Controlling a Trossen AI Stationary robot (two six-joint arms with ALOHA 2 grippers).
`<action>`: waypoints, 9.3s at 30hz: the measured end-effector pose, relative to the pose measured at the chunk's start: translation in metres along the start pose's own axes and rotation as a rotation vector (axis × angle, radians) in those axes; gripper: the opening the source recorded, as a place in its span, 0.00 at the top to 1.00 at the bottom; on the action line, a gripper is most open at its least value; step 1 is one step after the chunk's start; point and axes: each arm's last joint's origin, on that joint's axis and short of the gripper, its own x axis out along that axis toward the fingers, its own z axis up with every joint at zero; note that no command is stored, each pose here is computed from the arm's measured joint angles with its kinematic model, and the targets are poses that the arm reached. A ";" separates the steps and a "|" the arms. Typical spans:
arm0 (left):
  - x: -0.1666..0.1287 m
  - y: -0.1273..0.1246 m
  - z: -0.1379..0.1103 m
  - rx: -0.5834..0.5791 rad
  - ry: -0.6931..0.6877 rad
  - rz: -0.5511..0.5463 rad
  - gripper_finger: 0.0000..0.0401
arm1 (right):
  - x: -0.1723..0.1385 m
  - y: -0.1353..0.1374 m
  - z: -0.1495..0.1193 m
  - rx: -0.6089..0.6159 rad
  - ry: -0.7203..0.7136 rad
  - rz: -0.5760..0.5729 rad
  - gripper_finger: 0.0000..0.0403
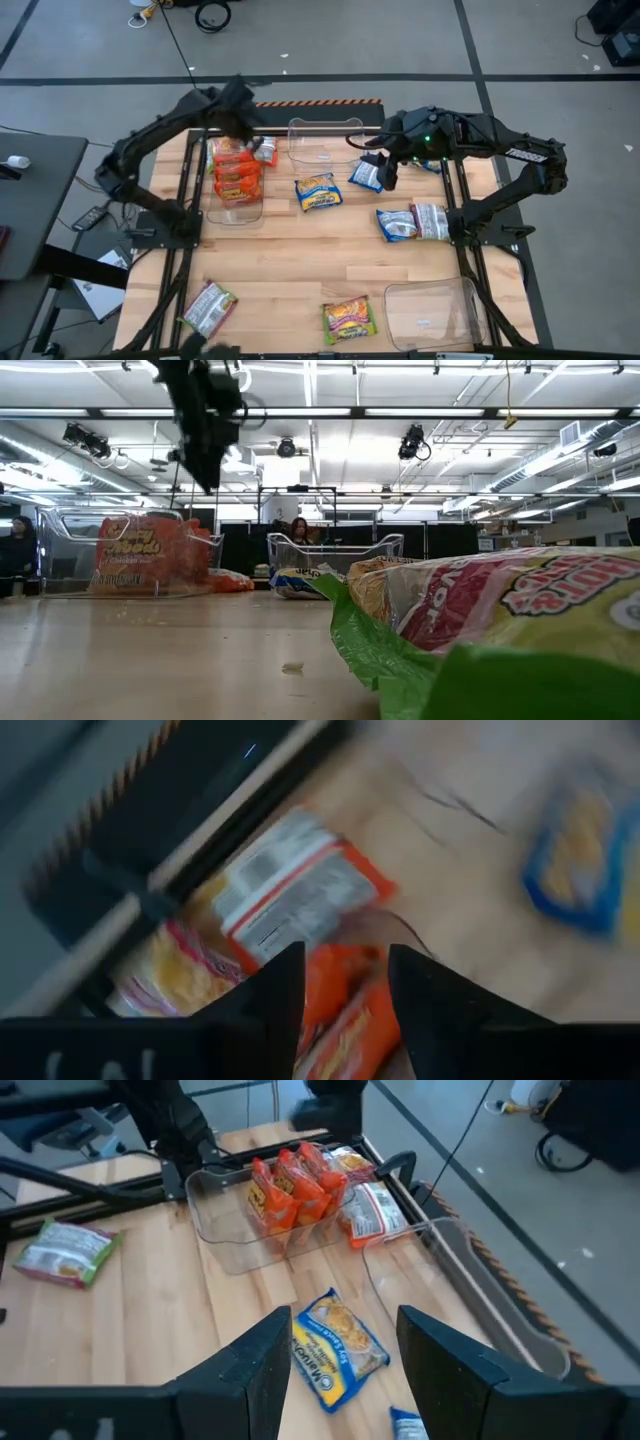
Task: Sort Maruchan noodles
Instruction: Put the orange noodles into the left transparent bin, then adjust the left transparent bin
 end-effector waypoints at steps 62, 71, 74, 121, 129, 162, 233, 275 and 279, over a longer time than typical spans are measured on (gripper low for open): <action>0.169 0.046 0.038 -0.577 0.374 0.093 0.97 | 0.025 0.029 -0.031 0.035 0.128 0.079 0.45; 0.089 0.054 0.080 -0.459 0.318 0.049 0.98 | 0.024 0.029 -0.031 -0.059 0.121 0.085 0.45; 0.055 0.053 0.089 -0.424 0.324 -0.018 0.98 | 0.024 0.029 -0.031 -0.093 0.120 0.088 0.45; 0.053 -0.004 -0.117 -0.751 0.988 -0.259 0.98 | 0.016 0.045 -0.047 -0.136 0.250 0.195 0.45; 0.062 -0.012 -0.118 -0.611 1.011 -0.187 0.96 | 0.015 0.044 -0.049 -0.121 0.274 0.187 0.45; 0.000 -0.071 -0.132 -0.544 0.729 0.120 0.48 | 0.014 0.045 -0.052 -0.184 0.292 0.194 0.45; 0.074 -0.057 -0.108 0.985 0.483 -0.228 0.95 | 0.025 0.030 -0.027 0.142 0.097 0.114 0.45; 0.022 -0.059 -0.165 0.038 0.667 -0.040 0.93 | 0.011 0.054 -0.055 -0.131 0.331 0.273 0.45; 0.030 -0.060 -0.178 -0.064 0.734 -0.010 0.93 | 0.004 0.066 -0.063 -0.119 0.358 0.246 0.45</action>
